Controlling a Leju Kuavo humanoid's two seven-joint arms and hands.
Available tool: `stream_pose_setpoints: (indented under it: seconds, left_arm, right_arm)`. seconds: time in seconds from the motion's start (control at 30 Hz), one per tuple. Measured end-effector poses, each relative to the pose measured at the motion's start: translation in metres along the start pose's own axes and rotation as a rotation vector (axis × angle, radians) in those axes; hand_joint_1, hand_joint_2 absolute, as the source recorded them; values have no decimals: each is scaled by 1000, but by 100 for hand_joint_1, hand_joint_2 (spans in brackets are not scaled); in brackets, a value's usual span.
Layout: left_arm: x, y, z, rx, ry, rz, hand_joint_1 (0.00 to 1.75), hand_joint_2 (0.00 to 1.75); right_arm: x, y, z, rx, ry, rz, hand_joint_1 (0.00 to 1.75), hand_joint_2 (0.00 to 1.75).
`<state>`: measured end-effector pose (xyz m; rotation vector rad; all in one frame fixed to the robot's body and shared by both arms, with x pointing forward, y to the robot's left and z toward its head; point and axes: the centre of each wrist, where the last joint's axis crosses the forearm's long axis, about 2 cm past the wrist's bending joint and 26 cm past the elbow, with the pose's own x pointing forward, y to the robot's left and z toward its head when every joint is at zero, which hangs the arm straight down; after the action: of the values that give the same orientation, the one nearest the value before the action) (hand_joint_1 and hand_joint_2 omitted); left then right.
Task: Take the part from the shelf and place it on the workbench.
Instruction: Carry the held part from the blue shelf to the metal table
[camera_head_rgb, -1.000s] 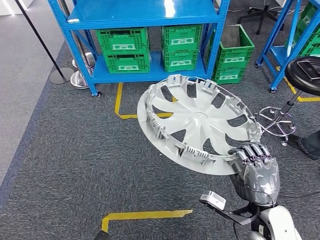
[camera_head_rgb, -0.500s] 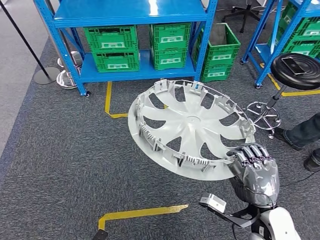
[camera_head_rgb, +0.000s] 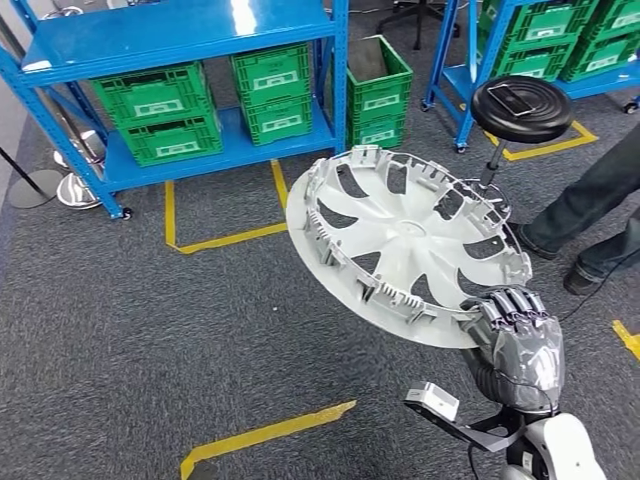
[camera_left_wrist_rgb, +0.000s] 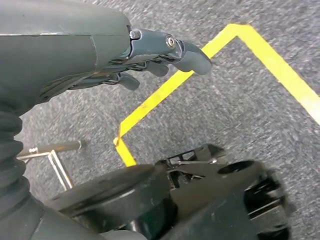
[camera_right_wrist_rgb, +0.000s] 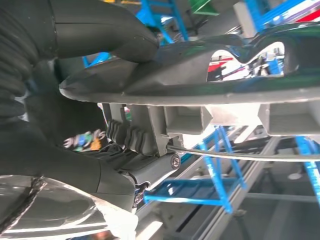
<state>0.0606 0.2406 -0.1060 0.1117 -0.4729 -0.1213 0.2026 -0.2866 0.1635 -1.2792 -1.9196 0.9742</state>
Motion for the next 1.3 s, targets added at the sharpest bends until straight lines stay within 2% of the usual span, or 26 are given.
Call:
stream_pose_setpoints:
  seconds: [0.33, 1.3]
  left_arm:
    - [5, 1, -2, 3, -11, 3, 0, 175]
    - [4, 1, -1, -3, -11, -5, 0, 175]
  right_arm:
    - [-2, -1, -3, -8, -6, 3, 175, 175]
    - [-2, -3, -12, -29, -24, -9, 175, 175]
